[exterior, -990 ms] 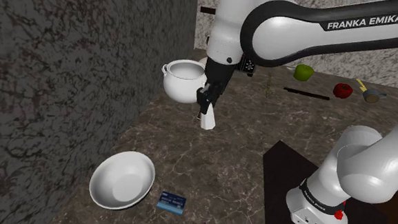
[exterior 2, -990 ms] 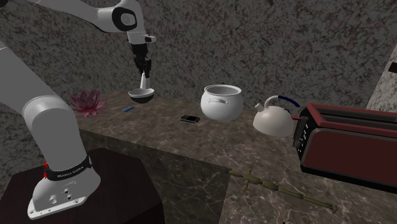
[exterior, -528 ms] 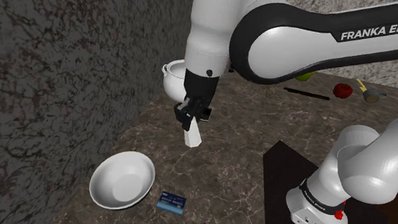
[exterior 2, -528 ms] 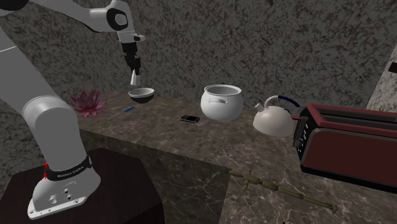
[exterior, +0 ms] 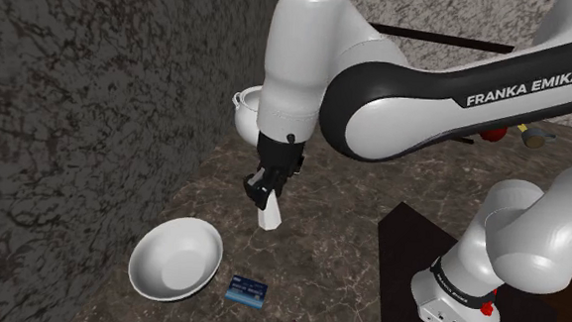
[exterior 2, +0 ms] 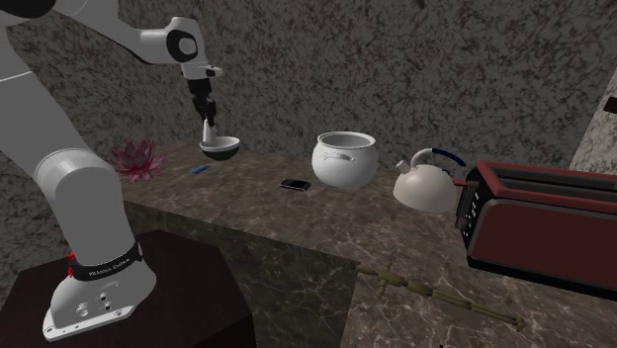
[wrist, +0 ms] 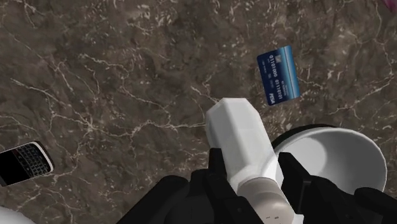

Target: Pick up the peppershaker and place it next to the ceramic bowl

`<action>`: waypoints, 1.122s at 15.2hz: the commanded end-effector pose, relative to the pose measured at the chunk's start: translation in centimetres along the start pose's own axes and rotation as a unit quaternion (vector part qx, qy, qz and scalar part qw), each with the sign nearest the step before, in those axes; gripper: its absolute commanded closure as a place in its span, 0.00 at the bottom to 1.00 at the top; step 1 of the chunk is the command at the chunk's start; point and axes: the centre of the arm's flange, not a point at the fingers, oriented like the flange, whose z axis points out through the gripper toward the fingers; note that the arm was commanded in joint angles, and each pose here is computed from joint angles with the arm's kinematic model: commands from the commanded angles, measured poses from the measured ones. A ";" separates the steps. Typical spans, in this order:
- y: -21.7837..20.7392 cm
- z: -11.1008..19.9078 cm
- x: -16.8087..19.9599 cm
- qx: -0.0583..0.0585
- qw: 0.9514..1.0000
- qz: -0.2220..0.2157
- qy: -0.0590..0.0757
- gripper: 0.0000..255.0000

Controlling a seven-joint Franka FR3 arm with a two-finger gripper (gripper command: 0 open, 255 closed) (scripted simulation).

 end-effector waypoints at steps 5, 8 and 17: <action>0.2 3.1 -0.2 0.000 1.000 0.000 0.000 1.00; 0.2 4.7 -0.3 0.000 1.000 0.000 0.000 1.00; 0.4 9.5 -0.7 0.000 1.000 0.000 0.000 1.00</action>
